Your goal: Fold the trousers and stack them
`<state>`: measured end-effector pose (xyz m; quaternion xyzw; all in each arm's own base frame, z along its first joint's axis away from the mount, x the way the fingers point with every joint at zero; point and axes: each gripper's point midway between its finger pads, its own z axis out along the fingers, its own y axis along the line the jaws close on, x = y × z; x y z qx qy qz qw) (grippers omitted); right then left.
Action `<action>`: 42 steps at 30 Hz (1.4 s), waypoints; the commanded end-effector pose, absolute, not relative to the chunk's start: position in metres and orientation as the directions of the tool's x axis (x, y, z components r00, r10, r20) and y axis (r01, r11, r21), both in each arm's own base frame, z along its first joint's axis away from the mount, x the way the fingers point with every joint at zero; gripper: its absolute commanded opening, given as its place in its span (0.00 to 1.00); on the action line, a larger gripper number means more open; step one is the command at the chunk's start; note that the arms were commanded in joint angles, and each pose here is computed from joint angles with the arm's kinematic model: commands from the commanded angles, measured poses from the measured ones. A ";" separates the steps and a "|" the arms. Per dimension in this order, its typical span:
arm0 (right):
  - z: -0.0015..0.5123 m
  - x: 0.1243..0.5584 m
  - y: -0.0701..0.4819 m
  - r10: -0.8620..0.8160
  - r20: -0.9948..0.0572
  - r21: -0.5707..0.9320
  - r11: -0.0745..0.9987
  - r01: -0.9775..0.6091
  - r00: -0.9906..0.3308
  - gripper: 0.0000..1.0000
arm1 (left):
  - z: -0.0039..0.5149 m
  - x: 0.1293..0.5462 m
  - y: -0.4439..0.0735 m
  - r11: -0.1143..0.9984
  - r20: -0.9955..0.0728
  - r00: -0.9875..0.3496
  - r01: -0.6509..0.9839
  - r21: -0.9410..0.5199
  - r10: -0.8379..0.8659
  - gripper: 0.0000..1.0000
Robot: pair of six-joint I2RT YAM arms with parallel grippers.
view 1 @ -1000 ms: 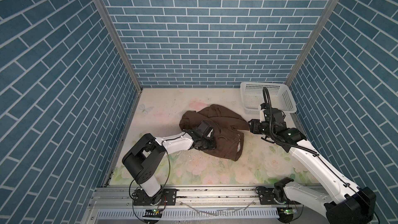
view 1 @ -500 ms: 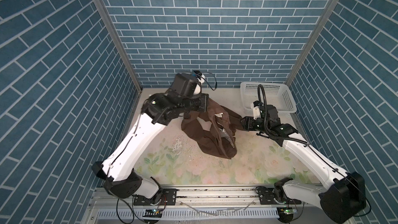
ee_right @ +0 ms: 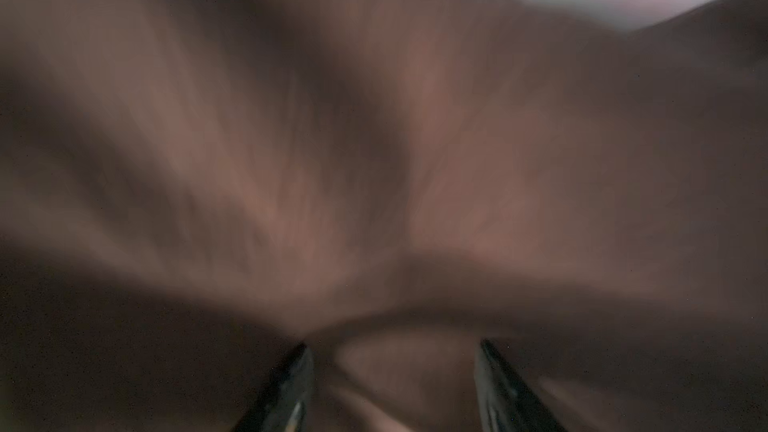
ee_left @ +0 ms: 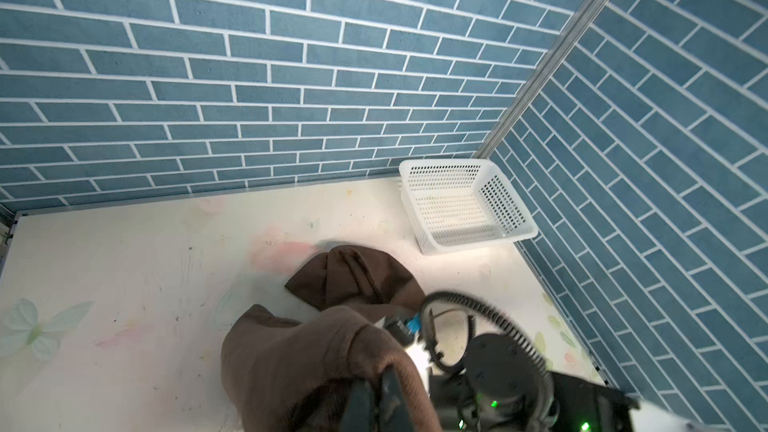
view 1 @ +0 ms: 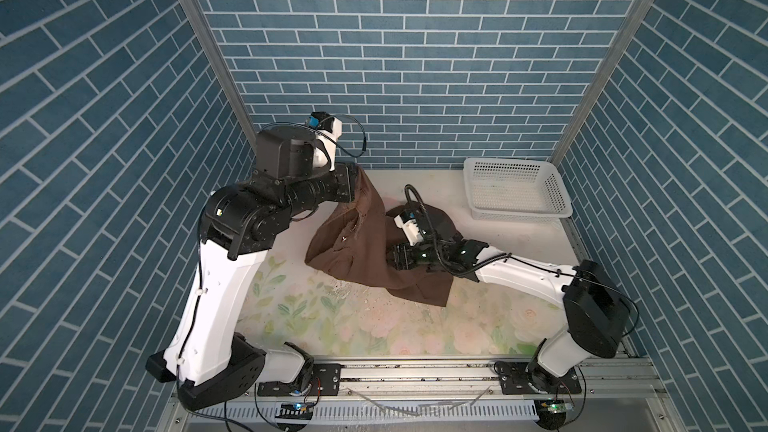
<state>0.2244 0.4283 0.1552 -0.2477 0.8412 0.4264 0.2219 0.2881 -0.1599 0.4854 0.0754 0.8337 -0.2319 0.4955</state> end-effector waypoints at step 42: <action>0.335 0.328 0.425 -0.134 -0.844 0.503 0.137 -0.853 -0.520 0.88 | 0.511 0.255 -0.136 0.764 -0.857 -0.514 0.534 -0.362 -0.047 0.00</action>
